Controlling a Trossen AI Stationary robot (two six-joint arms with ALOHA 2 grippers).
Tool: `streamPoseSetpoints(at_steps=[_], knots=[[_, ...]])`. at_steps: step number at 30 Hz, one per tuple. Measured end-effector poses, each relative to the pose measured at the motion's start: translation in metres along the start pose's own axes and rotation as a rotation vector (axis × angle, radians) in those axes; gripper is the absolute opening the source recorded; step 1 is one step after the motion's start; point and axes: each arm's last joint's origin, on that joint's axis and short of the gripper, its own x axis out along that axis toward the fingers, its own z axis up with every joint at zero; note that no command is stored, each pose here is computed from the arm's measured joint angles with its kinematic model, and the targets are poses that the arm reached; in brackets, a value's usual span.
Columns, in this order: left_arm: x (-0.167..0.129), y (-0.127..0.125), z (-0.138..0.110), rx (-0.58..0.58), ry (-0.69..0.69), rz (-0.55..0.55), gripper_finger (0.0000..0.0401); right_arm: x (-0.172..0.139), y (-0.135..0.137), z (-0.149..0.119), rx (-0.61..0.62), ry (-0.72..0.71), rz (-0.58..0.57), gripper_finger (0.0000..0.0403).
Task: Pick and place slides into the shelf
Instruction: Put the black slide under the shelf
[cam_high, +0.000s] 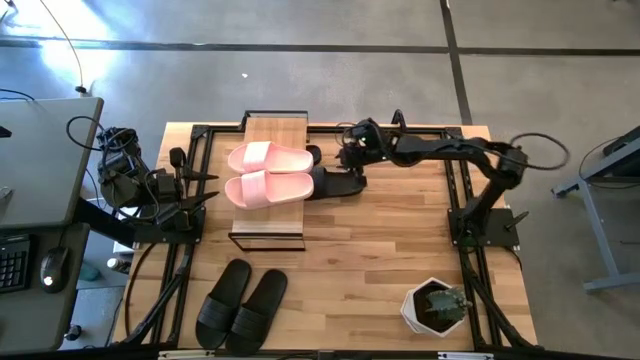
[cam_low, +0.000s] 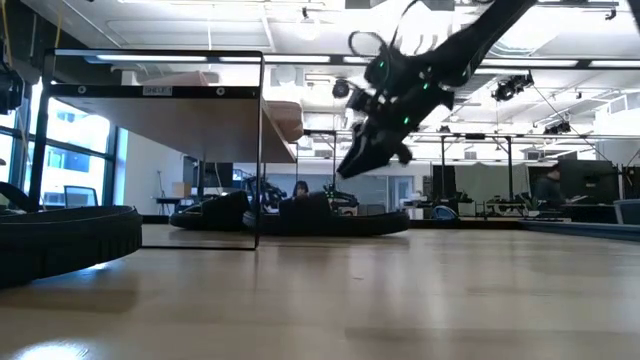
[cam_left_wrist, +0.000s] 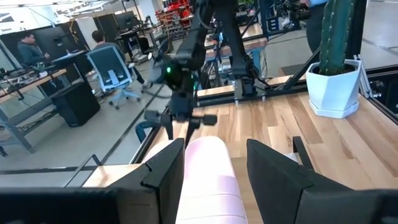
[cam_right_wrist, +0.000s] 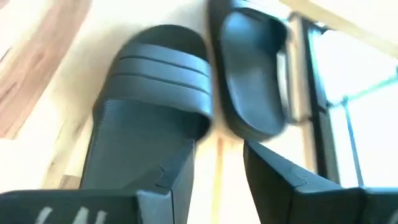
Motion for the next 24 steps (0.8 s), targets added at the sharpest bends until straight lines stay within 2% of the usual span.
streamPoseSetpoints(at_steps=[5, 12, 16, 20, 24], knots=[[0.000, 0.000, 0.000, 0.000, 0.000, -0.003, 0.0156, -0.038, 0.000, 0.009, 0.126, 0.110, -0.082, 0.0115], [0.000, 0.000, 0.000, 0.000, 0.000, -0.003, 0.0156, -0.079, 0.015, 0.008, 0.410, 0.217, -0.012, 0.0061], [0.000, 0.000, 0.000, 0.000, 0.000, -0.003, 0.0156, -0.078, 0.031, -0.011, 0.531, 0.299, 0.021, 0.0010], [0.000, 0.000, 0.000, 0.000, 0.000, -0.003, 0.0156, -0.067, 0.048, -0.037, 0.629, 0.344, -0.011, 0.0011], [0.000, 0.000, 0.000, 0.000, 0.000, -0.003, 0.0156, -0.058, 0.058, -0.054, 0.686, 0.319, -0.061, 0.0002]])
